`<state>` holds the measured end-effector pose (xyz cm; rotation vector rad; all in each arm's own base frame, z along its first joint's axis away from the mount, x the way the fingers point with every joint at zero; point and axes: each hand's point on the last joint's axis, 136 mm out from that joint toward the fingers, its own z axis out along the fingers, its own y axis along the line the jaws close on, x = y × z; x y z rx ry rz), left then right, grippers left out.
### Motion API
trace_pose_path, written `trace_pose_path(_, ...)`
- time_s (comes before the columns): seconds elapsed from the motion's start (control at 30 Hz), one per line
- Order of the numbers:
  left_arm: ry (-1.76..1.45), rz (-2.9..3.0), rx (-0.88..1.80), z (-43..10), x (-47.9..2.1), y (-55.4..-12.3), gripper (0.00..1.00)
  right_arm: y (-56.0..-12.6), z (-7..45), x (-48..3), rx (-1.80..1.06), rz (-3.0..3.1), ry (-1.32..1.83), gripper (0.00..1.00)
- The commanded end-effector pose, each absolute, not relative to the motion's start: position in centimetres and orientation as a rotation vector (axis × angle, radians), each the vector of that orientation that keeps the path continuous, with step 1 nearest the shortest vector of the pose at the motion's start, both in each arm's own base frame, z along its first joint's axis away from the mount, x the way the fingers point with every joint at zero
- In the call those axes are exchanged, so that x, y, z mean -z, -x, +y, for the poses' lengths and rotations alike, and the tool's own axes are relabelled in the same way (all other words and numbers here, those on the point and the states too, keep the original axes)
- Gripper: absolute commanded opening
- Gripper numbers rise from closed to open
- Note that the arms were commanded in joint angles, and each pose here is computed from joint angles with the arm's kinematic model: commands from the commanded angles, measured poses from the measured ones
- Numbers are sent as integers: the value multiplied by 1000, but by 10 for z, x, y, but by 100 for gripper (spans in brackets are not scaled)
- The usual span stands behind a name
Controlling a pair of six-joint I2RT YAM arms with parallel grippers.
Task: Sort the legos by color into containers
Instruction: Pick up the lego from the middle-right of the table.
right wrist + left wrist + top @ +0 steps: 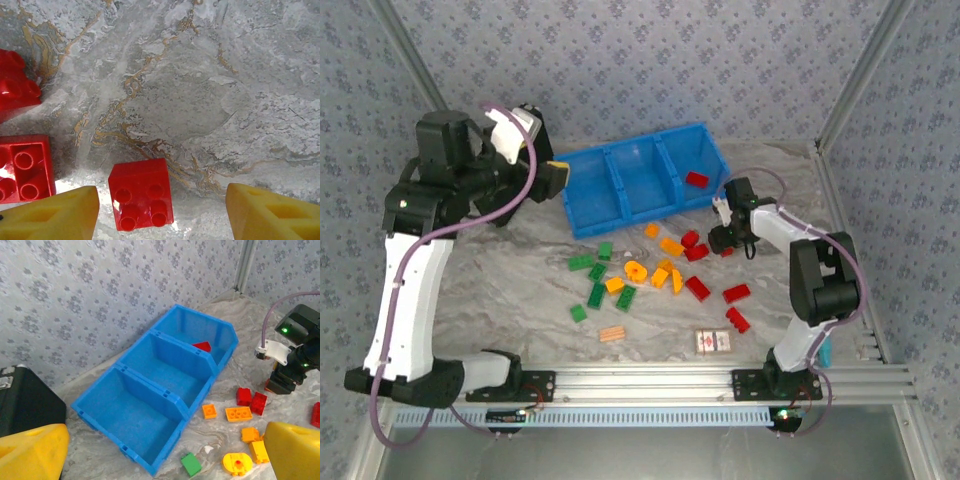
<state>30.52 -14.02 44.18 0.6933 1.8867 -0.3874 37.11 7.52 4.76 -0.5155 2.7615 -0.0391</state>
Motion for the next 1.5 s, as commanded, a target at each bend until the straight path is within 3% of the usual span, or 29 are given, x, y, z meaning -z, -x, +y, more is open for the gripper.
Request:
trace_pose_path(0.0, -722, 1902, 432, -146, -443, -299, 100, -375, 79, -44, 21, 2762, 569, 69)
trace_pose_path(0.37, -646, 1991, 452, -154, -431, -348, 100, -367, 84, -28, 16, 2803, 662, 64)
trace_pose_path(0.57, -651, 2022, 423, -152, -420, -357, 100, -355, 81, -20, 26, 2848, 678, 54)
trace_pose_path(0.67, -653, 2035, 425, -153, -416, -361, 100, -351, 78, -17, 26, 2865, 674, 43)
trace_pose_path(0.97, -673, 2050, 399, -152, -408, -365, 100, -353, 76, -25, 53, 2847, 663, 36)
trace_pose_path(1.1, -685, 2055, 396, -152, -404, -366, 100, -367, 77, -48, 80, 2797, 677, 34)
trace_pose_path(1.47, -715, 2091, 373, -152, -383, -374, 100, -466, 96, -130, 117, 2520, 675, 32)
